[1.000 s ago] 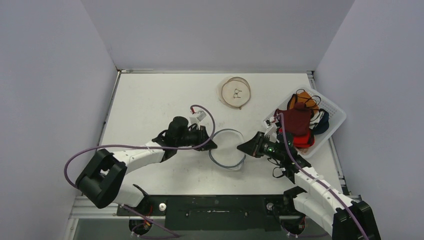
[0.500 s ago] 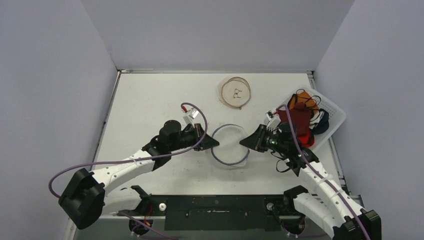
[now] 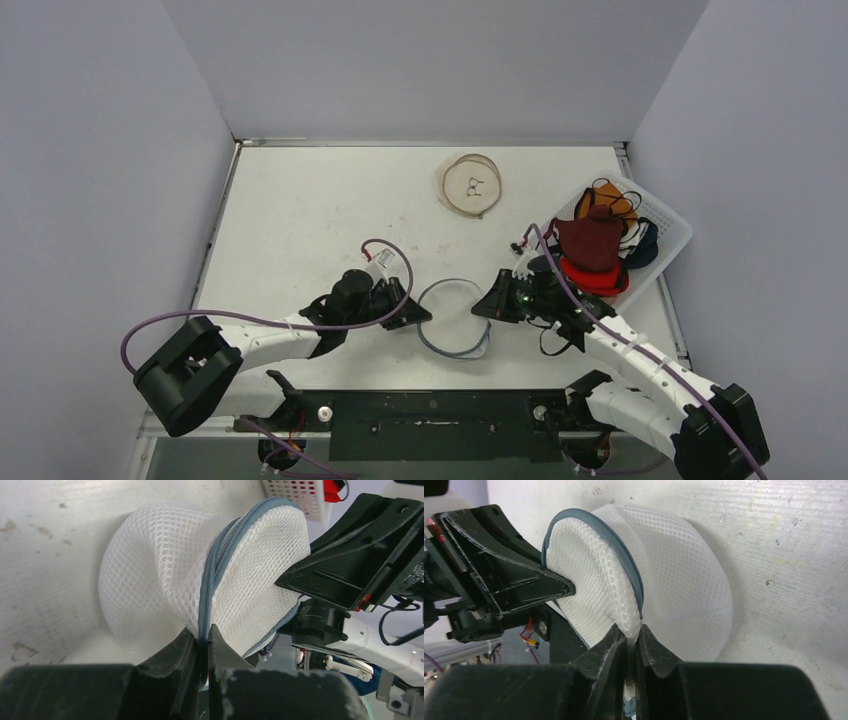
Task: Unzip the laundry bag and remove the bra
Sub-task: Close the laundry bag at the center of the board.
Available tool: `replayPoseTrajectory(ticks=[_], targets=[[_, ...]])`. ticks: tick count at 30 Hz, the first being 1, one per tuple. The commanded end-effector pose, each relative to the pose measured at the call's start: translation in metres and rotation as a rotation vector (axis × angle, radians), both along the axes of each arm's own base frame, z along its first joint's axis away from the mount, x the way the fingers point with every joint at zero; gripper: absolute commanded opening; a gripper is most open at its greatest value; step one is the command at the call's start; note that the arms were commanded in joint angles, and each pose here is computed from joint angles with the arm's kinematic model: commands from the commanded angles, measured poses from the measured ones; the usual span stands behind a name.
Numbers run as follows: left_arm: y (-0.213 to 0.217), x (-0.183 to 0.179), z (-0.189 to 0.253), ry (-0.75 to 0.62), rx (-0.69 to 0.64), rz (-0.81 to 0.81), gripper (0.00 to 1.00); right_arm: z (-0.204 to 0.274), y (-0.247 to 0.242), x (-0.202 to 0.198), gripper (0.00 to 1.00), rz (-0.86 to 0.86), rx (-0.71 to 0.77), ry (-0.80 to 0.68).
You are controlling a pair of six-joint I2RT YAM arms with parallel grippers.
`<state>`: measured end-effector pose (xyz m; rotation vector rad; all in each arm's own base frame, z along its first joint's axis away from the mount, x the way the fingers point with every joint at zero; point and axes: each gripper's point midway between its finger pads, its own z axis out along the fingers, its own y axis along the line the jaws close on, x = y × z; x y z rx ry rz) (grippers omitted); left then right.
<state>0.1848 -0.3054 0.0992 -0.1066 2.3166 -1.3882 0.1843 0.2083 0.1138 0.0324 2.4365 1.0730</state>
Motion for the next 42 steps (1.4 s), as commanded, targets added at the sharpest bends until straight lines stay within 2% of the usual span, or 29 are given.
replayPoseTrajectory(ticks=[1, 18, 20, 26, 28, 30, 33, 38, 42], targets=[[0.01, 0.007, -0.017, -0.018, 0.055, 0.079, 0.0, -0.014, 0.005, 0.015, 0.05, -0.057, -0.054, -0.06], [0.032, 0.015, -0.062, -0.046, 0.251, 0.144, 0.0, -0.088, -0.013, 0.011, 0.06, -0.089, -0.183, -0.026], [0.031, 0.016, -0.068, -0.034, 0.264, 0.143, 0.0, -0.086, -0.014, 0.012, 0.13, -0.092, -0.189, -0.036], [0.032, 0.016, -0.08, 0.004, 0.312, 0.166, 0.0, -0.053, -0.024, 0.019, 0.45, -0.111, -0.239, -0.099], [0.03, 0.015, -0.079, 0.007, 0.315, 0.163, 0.0, -0.034, -0.027, 0.022, 0.52, -0.117, -0.245, -0.146], [0.03, 0.017, -0.078, -0.003, 0.325, 0.177, 0.0, -0.014, -0.028, 0.024, 0.55, -0.112, -0.246, -0.191], [0.027, 0.018, -0.075, -0.011, 0.329, 0.173, 0.0, 0.016, -0.01, 0.019, 0.52, -0.04, -0.132, -0.273], [0.021, 0.017, -0.07, -0.028, 0.327, 0.162, 0.0, 0.028, 0.024, 0.002, 0.24, 0.074, 0.096, -0.315], [0.016, 0.015, -0.065, -0.04, 0.318, 0.153, 0.0, 0.001, 0.029, -0.003, 0.15, 0.088, 0.097, -0.291]])
